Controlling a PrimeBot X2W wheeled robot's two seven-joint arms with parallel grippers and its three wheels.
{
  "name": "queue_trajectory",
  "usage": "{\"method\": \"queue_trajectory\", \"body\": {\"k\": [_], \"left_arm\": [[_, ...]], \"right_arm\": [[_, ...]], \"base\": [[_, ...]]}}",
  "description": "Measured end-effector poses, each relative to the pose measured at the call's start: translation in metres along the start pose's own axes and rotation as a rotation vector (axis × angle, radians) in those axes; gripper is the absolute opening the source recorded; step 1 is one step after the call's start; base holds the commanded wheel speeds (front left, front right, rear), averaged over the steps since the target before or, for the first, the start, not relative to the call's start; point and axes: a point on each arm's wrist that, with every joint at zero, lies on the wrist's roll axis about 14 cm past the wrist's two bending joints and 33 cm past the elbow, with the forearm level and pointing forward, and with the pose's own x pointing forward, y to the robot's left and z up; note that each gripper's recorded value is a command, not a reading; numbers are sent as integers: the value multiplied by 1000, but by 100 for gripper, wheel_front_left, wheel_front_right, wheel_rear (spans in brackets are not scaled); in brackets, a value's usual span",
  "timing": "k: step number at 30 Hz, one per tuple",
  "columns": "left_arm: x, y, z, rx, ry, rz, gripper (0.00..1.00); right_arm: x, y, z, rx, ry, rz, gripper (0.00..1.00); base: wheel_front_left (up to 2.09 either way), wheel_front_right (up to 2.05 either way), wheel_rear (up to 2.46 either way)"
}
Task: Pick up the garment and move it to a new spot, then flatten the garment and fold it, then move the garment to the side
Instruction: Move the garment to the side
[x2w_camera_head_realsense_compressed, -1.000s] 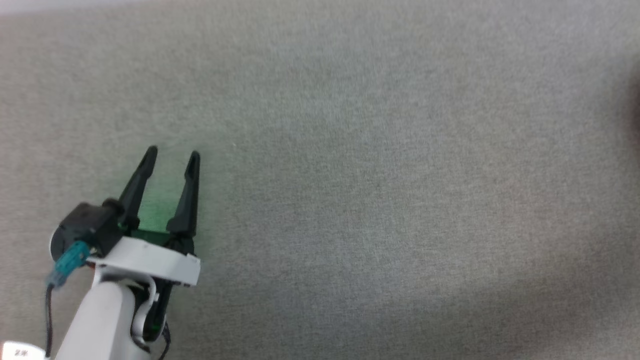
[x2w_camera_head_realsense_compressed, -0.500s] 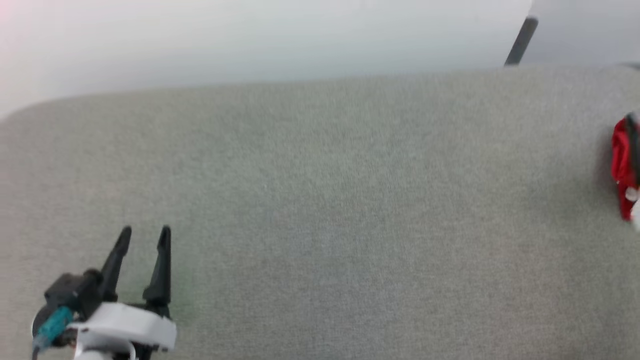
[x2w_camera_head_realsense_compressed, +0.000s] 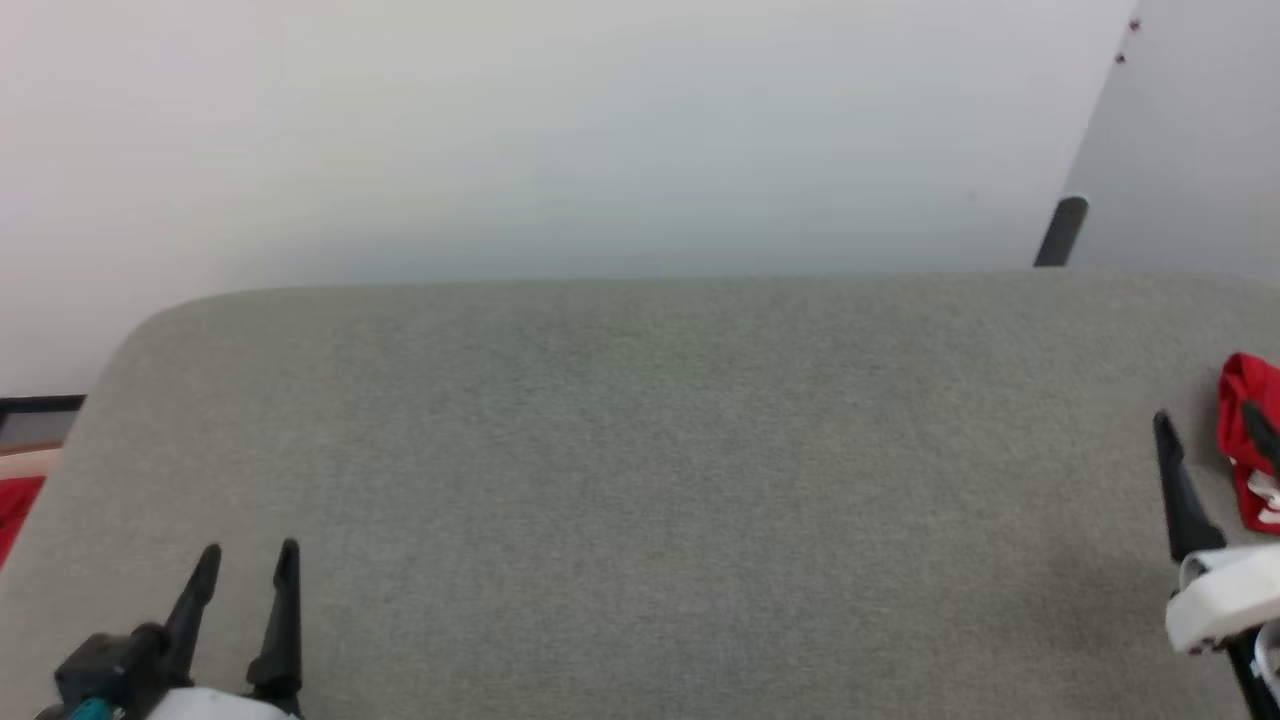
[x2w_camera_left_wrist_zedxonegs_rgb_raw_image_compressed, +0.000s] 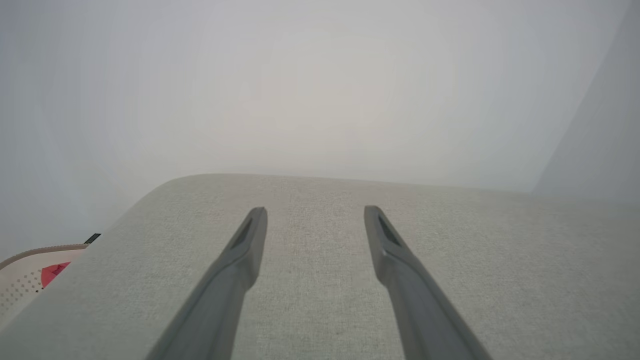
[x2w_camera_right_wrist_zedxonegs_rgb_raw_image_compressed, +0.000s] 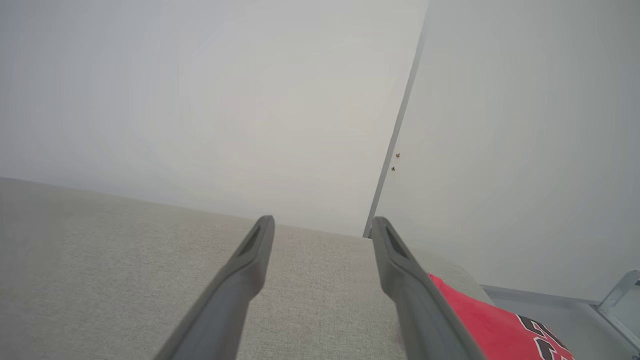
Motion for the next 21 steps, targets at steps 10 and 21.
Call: {"method": "queue_trajectory", "body": {"k": [10, 21], "left_arm": [[-37, 34, 3, 25, -1, 102, 100], [-51, 46, 5, 43, -4, 131, 100]], "right_arm": [[-26, 35, 2, 62, -34, 30, 100], [-51, 56, -15, 107, 13, 38, 100]], "base": [[0, 0, 0], [0, 0, 0]]}}
